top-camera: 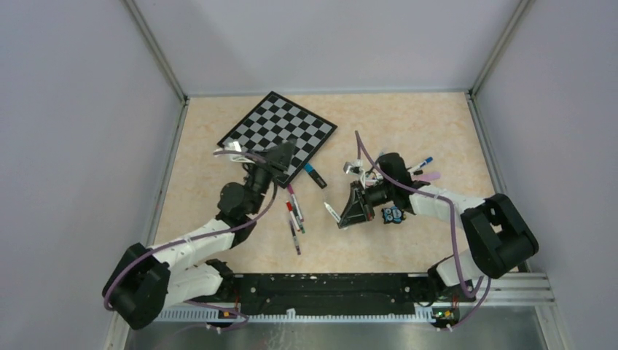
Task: Open the pen caps
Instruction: Open the pen cap from the pen, then move the distractor to the center of the board.
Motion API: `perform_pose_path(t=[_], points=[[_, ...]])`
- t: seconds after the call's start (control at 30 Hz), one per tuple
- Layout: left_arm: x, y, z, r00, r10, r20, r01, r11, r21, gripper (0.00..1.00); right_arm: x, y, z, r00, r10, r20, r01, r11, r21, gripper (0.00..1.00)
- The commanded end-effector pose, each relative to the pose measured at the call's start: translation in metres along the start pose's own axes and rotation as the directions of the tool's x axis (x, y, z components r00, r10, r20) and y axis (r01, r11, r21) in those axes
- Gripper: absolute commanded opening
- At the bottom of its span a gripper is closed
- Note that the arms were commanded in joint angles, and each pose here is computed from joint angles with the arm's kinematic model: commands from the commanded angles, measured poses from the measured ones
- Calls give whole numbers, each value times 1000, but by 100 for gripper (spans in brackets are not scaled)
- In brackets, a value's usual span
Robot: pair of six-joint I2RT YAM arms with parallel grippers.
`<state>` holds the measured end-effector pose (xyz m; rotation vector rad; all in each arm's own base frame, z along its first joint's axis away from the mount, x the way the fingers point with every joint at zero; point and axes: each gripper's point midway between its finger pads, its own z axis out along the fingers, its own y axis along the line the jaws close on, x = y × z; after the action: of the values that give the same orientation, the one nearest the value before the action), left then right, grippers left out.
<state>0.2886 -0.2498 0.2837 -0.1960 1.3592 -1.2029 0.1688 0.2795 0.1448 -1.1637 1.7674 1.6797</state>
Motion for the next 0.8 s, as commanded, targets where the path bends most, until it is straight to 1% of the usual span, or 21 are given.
perform_pose_path(t=[0.0,0.13,0.2,0.27,0.33,0.4,0.47,0.53,0.63,0.7,0.77], points=[[-116,-34,-4,908,-34,418,17,999,46,0,26,27,6,991,115,-71,-125,982,-142,0],[-113,-34,-7,920,-12,392,-4,999,39,0,27,24,6,993,81,-86,-91,989,-120,0],[-104,-34,-8,938,10,346,-25,999,39,0,29,12,3,993,22,-118,-27,999,-39,0],[-87,-26,-11,964,42,261,-46,999,12,0,32,-11,-4,981,-42,-190,62,993,98,0],[-67,-19,-16,986,64,157,-64,998,-10,0,38,-30,-17,956,-88,-279,150,967,207,0],[-42,-10,-23,996,83,29,-82,996,-32,0,47,-42,-31,927,-97,-363,205,940,274,0],[-15,-1,-34,991,79,-109,-85,995,-47,0,56,-46,-42,907,-85,-413,226,925,306,0],[15,9,-48,966,53,-252,-71,996,-63,0,62,-51,-50,895,-73,-440,238,912,334,0],[58,19,-72,893,-20,-449,-22,996,-88,0,71,-60,-59,872,-48,-487,252,897,364,0],[83,25,-87,834,-79,-545,23,994,-110,0,76,-66,-65,856,-23,-516,258,884,389,0],[103,30,-98,785,-122,-608,43,989,-144,0,76,-74,-72,848,4,-530,263,864,428,0]])
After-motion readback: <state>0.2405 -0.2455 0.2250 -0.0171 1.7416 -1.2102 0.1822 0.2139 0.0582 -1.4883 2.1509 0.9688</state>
